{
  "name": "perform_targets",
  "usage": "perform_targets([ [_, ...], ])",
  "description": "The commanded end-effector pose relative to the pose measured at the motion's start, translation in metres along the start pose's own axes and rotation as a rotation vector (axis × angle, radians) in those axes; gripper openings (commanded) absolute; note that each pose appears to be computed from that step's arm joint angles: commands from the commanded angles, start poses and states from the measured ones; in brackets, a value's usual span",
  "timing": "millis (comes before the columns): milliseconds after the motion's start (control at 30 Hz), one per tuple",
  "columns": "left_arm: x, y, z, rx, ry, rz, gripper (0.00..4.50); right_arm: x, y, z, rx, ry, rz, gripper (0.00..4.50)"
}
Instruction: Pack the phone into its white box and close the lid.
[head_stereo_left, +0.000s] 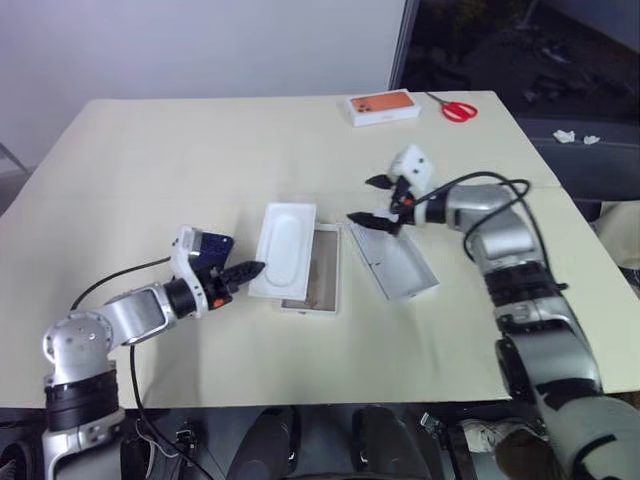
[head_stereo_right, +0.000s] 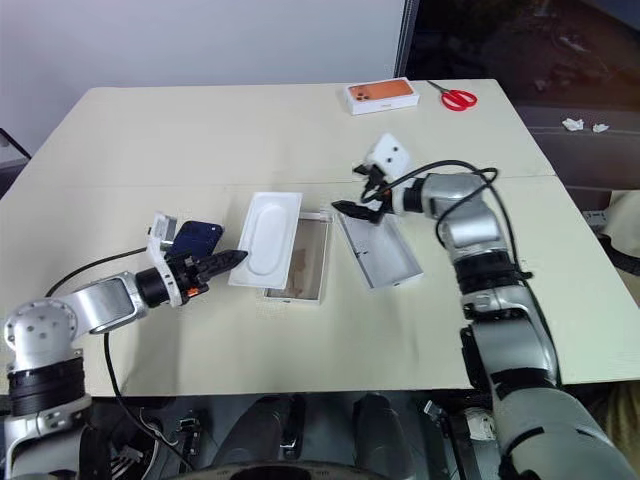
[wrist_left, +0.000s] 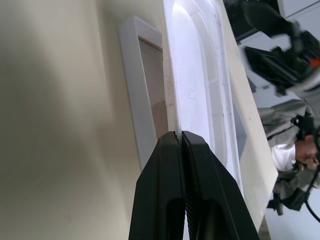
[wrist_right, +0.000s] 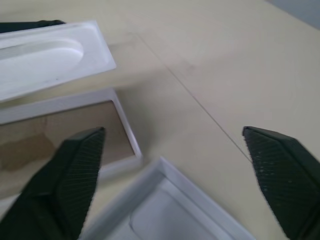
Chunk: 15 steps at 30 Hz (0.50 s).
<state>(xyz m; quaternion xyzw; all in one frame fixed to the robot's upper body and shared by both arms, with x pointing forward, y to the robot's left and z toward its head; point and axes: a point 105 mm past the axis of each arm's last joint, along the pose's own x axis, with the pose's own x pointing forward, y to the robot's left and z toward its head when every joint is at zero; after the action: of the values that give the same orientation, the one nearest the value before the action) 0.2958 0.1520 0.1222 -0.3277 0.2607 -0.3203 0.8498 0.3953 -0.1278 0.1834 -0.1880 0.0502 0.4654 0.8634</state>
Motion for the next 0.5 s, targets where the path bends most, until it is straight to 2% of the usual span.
perform_targets([
  [33, 0.007, -0.004, 0.003, 0.028, -0.006, 0.001, 0.00, -0.014, 0.017, 0.011, -0.051, -0.030, 0.081, 4.45],
  [167, 0.016, 0.002, -0.005, 0.020, 0.032, 0.039, 0.00, -0.019, 0.021, 0.004, -0.051, -0.006, 0.052, 4.45],
  [500, 0.028, -0.009, -0.013, 0.040, 0.056, 0.027, 0.00, -0.014, 0.029, 0.002, -0.037, -0.022, 0.038, 4.45],
])
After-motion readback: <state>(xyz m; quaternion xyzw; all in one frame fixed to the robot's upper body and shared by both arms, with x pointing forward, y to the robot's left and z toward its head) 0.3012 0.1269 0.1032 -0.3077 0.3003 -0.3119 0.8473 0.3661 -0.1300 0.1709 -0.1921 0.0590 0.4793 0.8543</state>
